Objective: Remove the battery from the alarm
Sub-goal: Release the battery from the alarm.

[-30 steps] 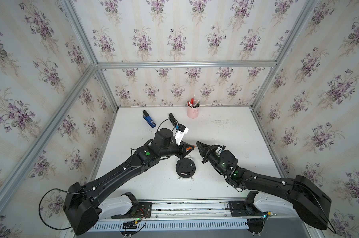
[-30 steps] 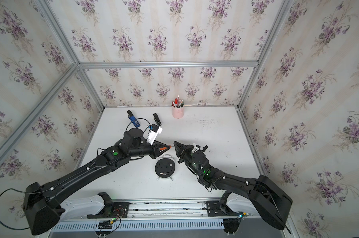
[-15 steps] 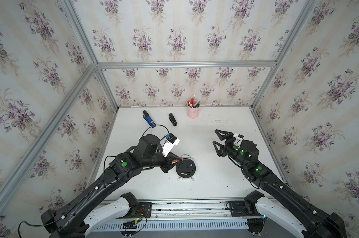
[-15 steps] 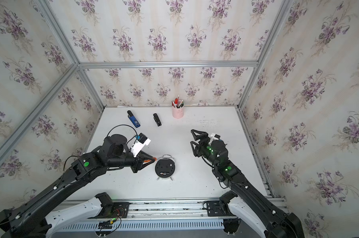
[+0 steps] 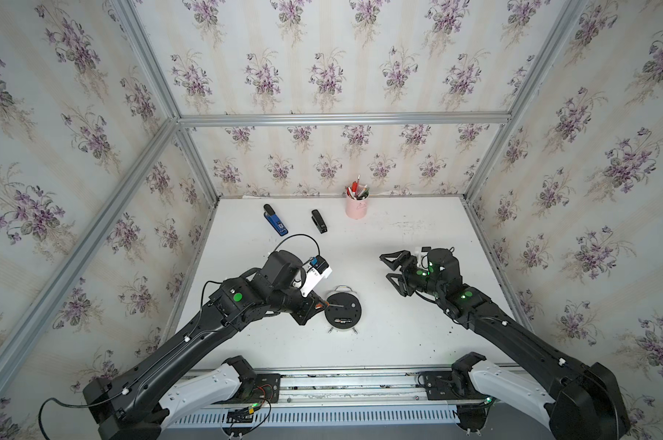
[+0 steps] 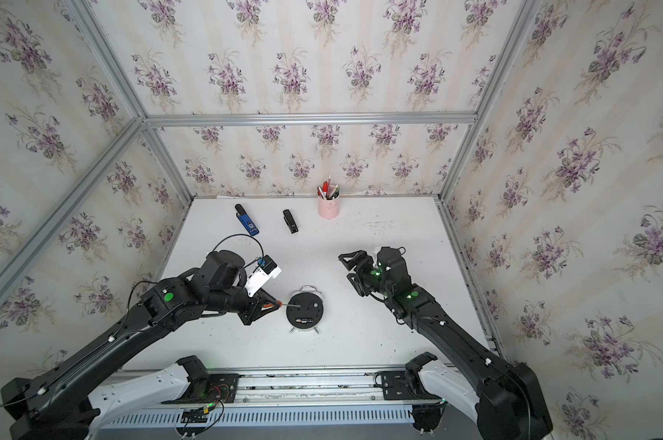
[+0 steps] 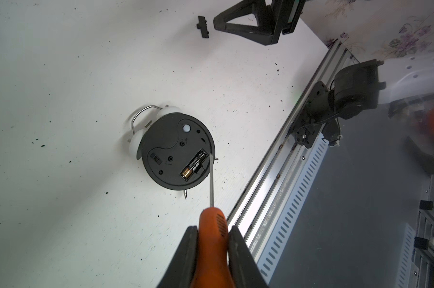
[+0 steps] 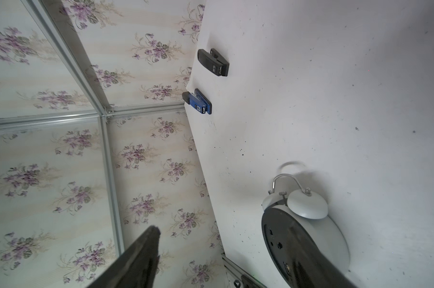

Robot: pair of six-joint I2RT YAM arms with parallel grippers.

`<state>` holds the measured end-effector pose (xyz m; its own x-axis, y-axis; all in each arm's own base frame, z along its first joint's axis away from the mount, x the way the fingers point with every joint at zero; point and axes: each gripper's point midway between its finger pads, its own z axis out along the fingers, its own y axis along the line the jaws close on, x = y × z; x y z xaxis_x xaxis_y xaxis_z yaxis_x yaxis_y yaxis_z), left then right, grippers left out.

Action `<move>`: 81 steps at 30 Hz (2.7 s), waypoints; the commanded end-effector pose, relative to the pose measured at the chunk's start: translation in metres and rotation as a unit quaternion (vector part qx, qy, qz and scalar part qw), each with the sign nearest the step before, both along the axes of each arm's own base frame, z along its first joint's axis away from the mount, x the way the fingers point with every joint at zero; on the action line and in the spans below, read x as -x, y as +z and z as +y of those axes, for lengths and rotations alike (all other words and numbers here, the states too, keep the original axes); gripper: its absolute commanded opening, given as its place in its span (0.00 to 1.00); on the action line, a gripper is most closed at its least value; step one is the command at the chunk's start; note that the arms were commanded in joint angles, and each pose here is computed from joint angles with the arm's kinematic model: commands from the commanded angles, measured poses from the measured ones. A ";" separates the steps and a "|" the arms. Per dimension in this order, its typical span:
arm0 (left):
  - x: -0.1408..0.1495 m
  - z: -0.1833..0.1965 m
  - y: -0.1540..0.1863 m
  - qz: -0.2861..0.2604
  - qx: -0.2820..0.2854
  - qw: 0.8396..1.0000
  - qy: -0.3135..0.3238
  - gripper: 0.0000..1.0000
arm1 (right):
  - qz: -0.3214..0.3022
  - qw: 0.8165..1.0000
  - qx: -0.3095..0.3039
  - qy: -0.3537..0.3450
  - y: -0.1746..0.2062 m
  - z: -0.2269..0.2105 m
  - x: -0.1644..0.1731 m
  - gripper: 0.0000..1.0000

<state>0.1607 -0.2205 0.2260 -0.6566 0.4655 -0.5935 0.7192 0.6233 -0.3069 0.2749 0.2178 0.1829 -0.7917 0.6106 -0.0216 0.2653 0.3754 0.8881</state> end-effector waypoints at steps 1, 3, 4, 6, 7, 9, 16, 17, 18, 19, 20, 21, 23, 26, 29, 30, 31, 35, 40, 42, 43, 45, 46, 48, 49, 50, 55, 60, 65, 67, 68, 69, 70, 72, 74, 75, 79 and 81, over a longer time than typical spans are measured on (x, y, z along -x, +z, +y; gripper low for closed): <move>-0.002 0.009 -0.010 -0.002 -0.046 0.999 -0.002 0.00 | 0.011 0.995 0.069 0.078 -0.023 0.011 0.016 0.80; -0.002 0.012 -0.019 -0.004 -0.080 0.997 -0.012 0.00 | 0.016 0.989 0.089 0.119 -0.037 0.028 0.029 0.79; -0.002 0.013 -0.022 -0.004 -0.093 0.995 -0.017 0.00 | 0.020 0.987 0.096 0.126 -0.043 0.030 0.032 0.78; -0.002 0.014 -0.027 -0.001 -0.118 0.993 -0.029 0.00 | 0.023 0.985 0.098 0.138 -0.052 0.036 0.037 0.77; -0.001 0.013 -0.029 0.000 -0.125 0.992 -0.037 0.00 | 0.024 0.984 0.102 0.143 -0.056 0.037 0.039 0.76; 0.001 0.011 -0.032 0.000 -0.135 0.989 -0.058 0.00 | 0.024 0.981 0.111 0.157 -0.061 0.042 0.041 0.76; -0.002 0.005 -0.051 0.014 -0.188 0.977 -0.096 0.00 | 0.031 0.965 0.159 0.207 -0.078 0.057 0.048 0.73; -0.003 0.003 -0.052 0.015 -0.189 0.977 -0.098 0.00 | 0.030 0.964 0.161 0.212 -0.079 0.059 0.048 0.72; -0.003 0.002 -0.054 0.015 -0.189 0.977 -0.100 0.00 | 0.031 0.961 0.165 0.218 -0.080 0.062 0.050 0.71; -0.004 0.002 -0.056 0.015 -0.193 0.976 -0.100 0.00 | 0.034 0.958 0.177 0.223 -0.084 0.062 0.051 0.70; -0.004 0.002 -0.059 0.017 -0.199 0.975 -0.102 0.00 | 0.035 0.955 0.185 0.229 -0.086 0.063 0.053 0.70; -0.004 0.001 -0.060 0.019 -0.199 0.974 -0.104 0.00 | 0.036 0.952 0.194 0.236 -0.089 0.064 0.055 0.69; -0.004 0.000 -0.062 0.022 -0.200 0.974 -0.104 0.00 | 0.038 0.945 0.207 0.249 -0.093 0.066 0.059 0.69; -0.005 -0.002 -0.067 0.024 -0.201 0.974 -0.104 0.00 | 0.039 0.937 0.221 0.267 -0.099 0.070 0.064 0.69; -0.007 -0.006 -0.067 0.024 -0.195 0.975 -0.103 0.00 | 0.044 0.927 0.252 0.275 -0.108 0.067 0.066 0.68; -0.008 -0.007 -0.068 0.022 -0.195 0.975 -0.104 0.00 | 0.045 0.925 0.254 0.278 -0.109 0.068 0.067 0.68; -0.010 -0.006 -0.070 0.020 -0.201 0.974 -0.101 0.00 | 0.044 0.924 0.256 0.280 -0.110 0.067 0.068 0.68; -0.013 -0.009 -0.072 0.017 -0.202 0.974 -0.103 0.00 | 0.044 0.915 0.280 0.287 -0.112 0.062 0.069 0.67; -0.014 -0.011 -0.079 0.022 -0.207 0.972 -0.106 0.00 | 0.043 0.910 0.285 0.298 -0.113 0.061 0.074 0.67; -0.015 -0.012 -0.080 0.022 -0.205 0.973 -0.106 0.00 | 0.042 0.907 0.292 0.301 -0.114 0.061 0.077 0.66; -0.015 -0.013 -0.081 0.022 -0.205 0.973 -0.105 0.00 | 0.043 0.905 0.294 0.303 -0.114 0.060 0.078 0.65; -0.015 -0.013 -0.081 0.023 -0.204 0.973 -0.105 0.00 | 0.046 0.904 0.295 0.306 -0.117 0.060 0.082 0.64; -0.015 -0.012 -0.081 0.023 -0.204 0.973 -0.105 0.00 | 0.047 0.905 0.291 0.307 -0.117 0.060 0.084 0.62; -0.014 -0.012 -0.083 0.024 -0.207 0.972 -0.108 0.00 | 0.048 0.905 0.289 0.307 -0.119 0.060 0.087 0.60; -0.014 -0.011 -0.083 0.025 -0.208 0.972 -0.109 0.00 | 0.050 0.905 0.291 0.306 -0.120 0.059 0.088 0.57; -0.014 -0.011 -0.084 0.025 -0.209 0.972 -0.108 0.00 | 0.053 0.904 0.292 0.307 -0.122 0.058 0.089 0.55; -0.013 -0.012 -0.084 0.025 -0.207 0.972 -0.109 0.00 | 0.061 0.907 0.286 0.304 -0.128 0.057 0.093 0.46; -0.013 -0.012 -0.085 0.025 -0.207 0.972 -0.108 0.00 | 0.062 0.915 0.266 0.296 -0.129 0.063 0.093 0.40; -0.013 -0.010 -0.085 0.024 -0.207 0.972 -0.107 0.00 | 0.058 0.922 0.250 0.290 -0.125 0.073 0.089 0.33; -0.013 -0.010 -0.086 0.025 -0.208 0.972 -0.107 0.00 | 0.058 0.923 0.243 0.291 -0.125 0.076 0.089 0.30; -0.013 -0.010 -0.086 0.025 -0.208 0.972 -0.107 0.00 | 0.057 0.924 0.240 0.291 -0.125 0.077 0.088 0.28; -0.013 -0.010 -0.086 0.026 -0.208 0.972 -0.106 0.00 | 0.057 0.925 0.239 0.291 -0.125 0.078 0.089 0.27; -0.013 -0.010 -0.086 0.026 -0.208 0.972 -0.106 0.00 | 0.057 0.925 0.239 0.291 -0.125 0.078 0.088 0.22; -0.012 -0.010 -0.086 0.026 -0.208 0.972 -0.107 0.00 | 0.058 0.924 0.241 0.291 -0.126 0.077 0.088 0.18; -0.013 -0.010 -0.086 0.024 -0.208 0.972 -0.106 0.00 | 0.058 0.924 0.241 0.290 -0.126 0.077 0.088 0.13; -0.013 -0.010 -0.086 0.026 -0.208 0.972 -0.106 0.00 | 0.059 0.924 0.243 0.289 -0.126 0.076 0.088 0.11; -0.011 -0.009 -0.082 0.029 -0.207 0.972 -0.104 0.00 | 0.058 0.925 0.246 0.284 -0.123 0.075 0.087 0.09; -0.010 -0.009 -0.080 0.032 -0.205 0.973 -0.100 0.00 | 0.058 0.925 0.247 0.282 -0.123 0.075 0.088 0.08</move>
<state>0.1716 -0.2284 0.1427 -0.5503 0.7838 -0.2877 0.8313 0.5465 -0.1013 0.1907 0.2936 0.0610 -0.9945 0.0295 -0.1006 -0.0315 0.8313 0.5550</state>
